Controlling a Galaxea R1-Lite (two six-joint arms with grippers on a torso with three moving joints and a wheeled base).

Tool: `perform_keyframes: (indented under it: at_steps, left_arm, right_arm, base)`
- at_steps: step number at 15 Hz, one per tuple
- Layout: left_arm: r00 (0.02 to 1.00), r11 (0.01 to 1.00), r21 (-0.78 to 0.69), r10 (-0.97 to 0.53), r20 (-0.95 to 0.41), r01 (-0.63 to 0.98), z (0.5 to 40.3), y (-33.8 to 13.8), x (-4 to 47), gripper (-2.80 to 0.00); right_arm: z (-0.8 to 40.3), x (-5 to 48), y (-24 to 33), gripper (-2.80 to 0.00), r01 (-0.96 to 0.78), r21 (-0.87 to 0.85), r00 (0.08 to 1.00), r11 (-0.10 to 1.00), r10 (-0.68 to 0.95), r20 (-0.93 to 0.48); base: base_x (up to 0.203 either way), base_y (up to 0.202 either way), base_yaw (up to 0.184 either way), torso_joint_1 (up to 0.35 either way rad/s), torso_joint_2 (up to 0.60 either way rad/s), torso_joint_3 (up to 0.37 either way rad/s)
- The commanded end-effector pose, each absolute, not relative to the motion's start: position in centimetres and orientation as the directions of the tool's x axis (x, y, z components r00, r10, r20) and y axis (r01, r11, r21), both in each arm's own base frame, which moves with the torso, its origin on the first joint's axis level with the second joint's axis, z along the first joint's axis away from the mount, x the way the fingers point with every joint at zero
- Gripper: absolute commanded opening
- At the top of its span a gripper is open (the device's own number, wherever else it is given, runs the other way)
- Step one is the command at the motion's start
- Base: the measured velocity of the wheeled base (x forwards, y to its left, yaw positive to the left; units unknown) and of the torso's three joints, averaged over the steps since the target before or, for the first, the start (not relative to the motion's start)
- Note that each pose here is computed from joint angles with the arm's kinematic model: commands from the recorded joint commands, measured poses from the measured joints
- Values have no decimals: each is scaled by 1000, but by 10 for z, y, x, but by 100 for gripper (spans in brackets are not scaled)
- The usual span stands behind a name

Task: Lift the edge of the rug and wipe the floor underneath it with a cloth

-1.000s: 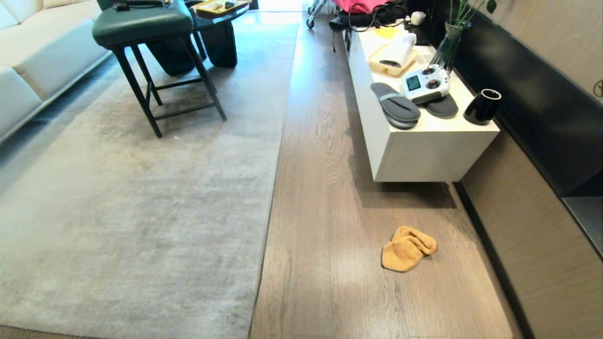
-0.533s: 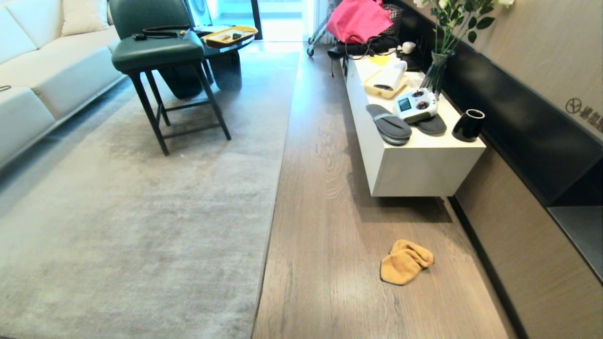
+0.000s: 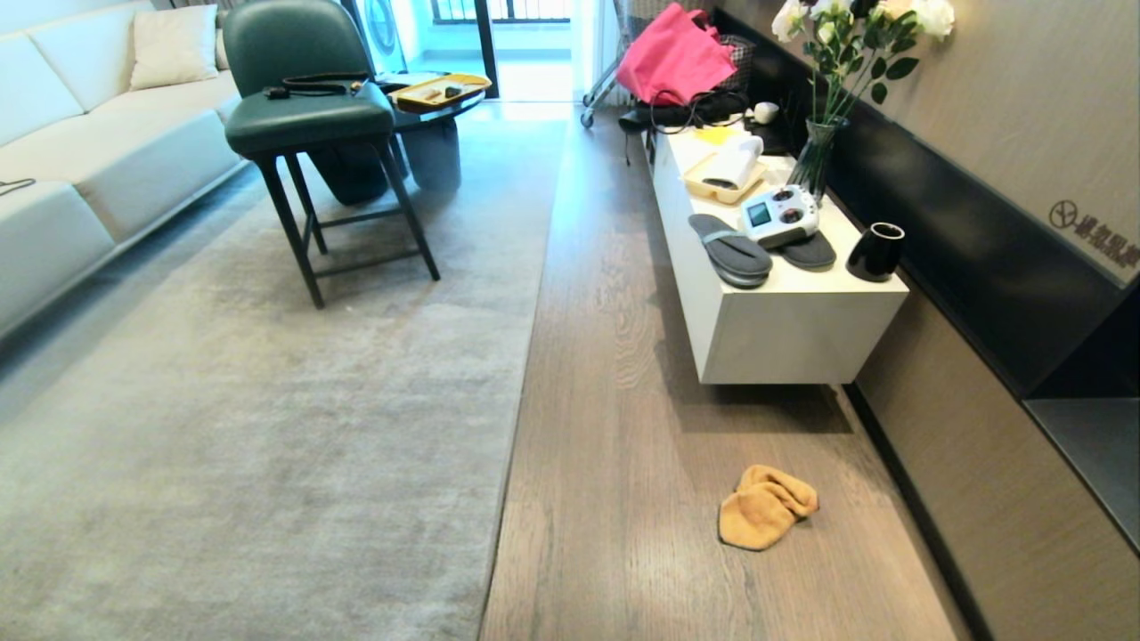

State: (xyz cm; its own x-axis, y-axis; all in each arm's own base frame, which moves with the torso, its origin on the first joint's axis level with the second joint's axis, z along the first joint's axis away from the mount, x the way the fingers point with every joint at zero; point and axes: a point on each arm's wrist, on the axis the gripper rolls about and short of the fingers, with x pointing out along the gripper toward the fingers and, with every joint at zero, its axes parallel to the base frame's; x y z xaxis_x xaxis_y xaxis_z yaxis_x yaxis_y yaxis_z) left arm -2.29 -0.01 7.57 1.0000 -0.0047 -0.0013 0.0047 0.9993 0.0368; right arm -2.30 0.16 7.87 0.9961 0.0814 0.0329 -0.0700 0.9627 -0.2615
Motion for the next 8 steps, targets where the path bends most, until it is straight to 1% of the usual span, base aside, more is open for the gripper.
perform_keyframes:
  at_steps: [1,4,8]
  left_arm:
    - [1000,999,37,-5,-2,5,76,0,-23,-280]
    - [1000,999,38,-5,0,5,76,0,-23,-280]
    - [1000,999,38,-3,-1,3,76,0,-23,-280]
  right_arm:
    - [79,-23,2,-280,-71,-263,996,962,83,32]
    - [79,-23,2,-280,-71,-263,996,962,83,32]
    - [79,-23,2,-280,-71,-263,996,962,83,32]
  base:
    - [0,0,0,0,0,0]
    - [0,0,0,0,0,0]
    - [0,0,0,3,2,70]
